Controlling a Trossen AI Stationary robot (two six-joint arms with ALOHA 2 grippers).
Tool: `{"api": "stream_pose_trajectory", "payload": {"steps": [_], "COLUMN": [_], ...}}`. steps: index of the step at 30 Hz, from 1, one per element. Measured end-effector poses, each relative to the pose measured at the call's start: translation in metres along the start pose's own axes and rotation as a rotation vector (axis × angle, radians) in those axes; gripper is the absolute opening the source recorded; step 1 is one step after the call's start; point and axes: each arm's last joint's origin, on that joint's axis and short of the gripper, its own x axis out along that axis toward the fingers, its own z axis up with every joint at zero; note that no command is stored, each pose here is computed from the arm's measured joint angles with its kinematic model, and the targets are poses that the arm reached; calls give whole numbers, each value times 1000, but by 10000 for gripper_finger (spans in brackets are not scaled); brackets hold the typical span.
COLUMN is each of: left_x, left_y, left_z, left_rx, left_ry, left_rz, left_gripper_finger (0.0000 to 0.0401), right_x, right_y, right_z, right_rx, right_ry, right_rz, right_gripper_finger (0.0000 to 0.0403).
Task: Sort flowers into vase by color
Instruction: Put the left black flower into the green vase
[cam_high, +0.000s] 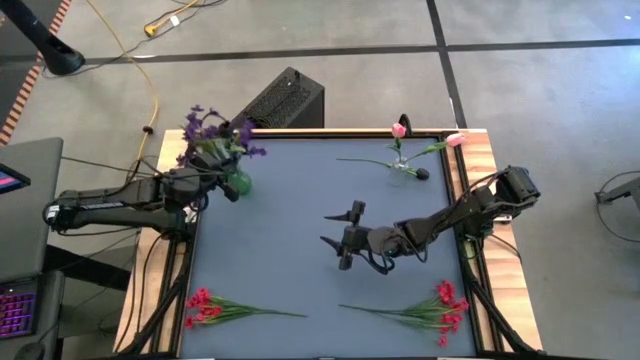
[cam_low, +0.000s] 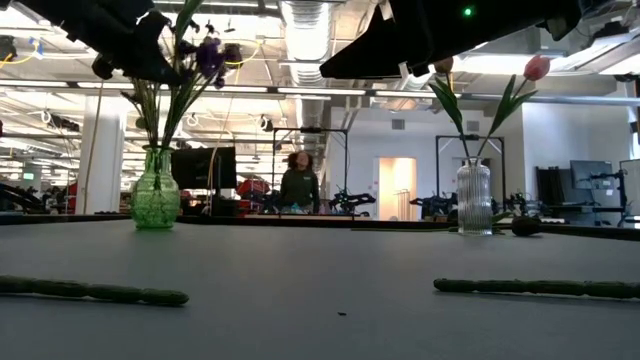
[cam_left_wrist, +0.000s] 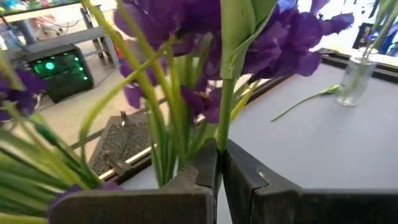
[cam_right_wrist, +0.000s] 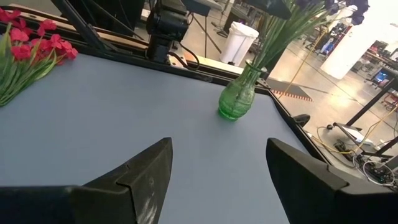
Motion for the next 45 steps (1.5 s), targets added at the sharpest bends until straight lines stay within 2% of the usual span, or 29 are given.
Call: {"api": "stream_pose_trajectory", "payload": {"steps": [8,13,20,27,45], "left_x": [-1,-4,-4,-3,16], "left_y": [0,3,8,9,-6], "left_z": [2,2,-7,-14,-27], "left_rx": [-33,-86,-84,-110,1], "left_ry": [-16,-24,24,73,198], "left_rz": [-35,-5,100,132,188], "left_gripper_finger": [0,0,0,0,0], "right_x": [0,0,0,0,-1], "right_y": [0,0,0,0,2], "right_z": [0,0,0,2,6], "right_rx": [-2,-2,-1,13,-5], "right_ry": [3,3,0,-19,-25], "right_rz": [0,0,3,1,7], "right_gripper_finger": [286,286,286,286,286]}}
